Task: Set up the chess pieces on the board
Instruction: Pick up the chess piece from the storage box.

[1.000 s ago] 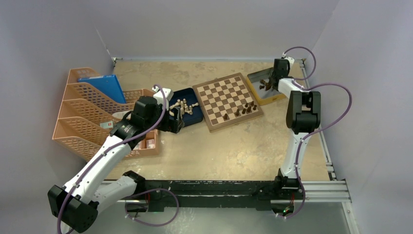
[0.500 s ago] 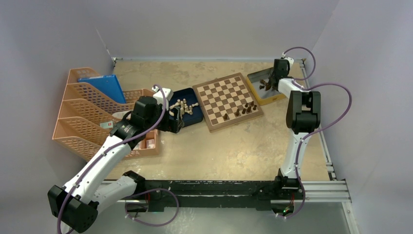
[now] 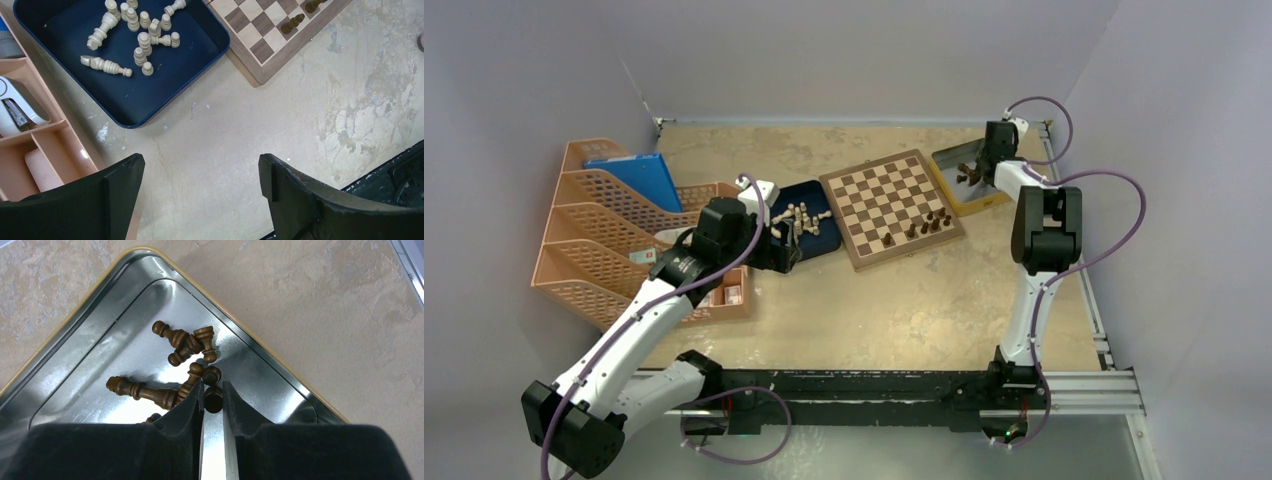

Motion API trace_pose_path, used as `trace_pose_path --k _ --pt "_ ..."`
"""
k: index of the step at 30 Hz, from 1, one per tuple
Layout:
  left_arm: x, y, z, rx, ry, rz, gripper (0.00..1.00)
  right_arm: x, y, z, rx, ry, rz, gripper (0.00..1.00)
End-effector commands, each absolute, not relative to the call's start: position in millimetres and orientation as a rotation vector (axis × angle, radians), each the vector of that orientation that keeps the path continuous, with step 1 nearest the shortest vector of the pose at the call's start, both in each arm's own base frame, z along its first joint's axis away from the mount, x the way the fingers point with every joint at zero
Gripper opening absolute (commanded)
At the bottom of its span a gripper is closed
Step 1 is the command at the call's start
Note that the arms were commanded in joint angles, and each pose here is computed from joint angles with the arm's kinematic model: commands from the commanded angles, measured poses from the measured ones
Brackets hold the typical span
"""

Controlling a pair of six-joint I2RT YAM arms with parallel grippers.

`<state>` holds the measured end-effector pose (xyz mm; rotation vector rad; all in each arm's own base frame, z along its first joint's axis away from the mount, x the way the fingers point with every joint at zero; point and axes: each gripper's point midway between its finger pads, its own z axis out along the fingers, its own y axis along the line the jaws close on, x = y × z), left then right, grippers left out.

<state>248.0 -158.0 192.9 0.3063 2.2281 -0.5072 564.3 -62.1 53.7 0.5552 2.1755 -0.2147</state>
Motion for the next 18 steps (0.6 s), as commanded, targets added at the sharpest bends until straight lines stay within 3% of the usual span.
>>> trace_pose_path --k 1,18 --pt "252.0 -160.5 215.9 0.307 2.145 -0.525 0.84 565.9 -70.0 78.3 0.589 2.125 -0.246 0.16" --pt "250.6 -159.6 218.2 0.3 2.138 -0.527 0.84 559.0 -60.6 63.2 0.569 2.173 -0.195 0.28"
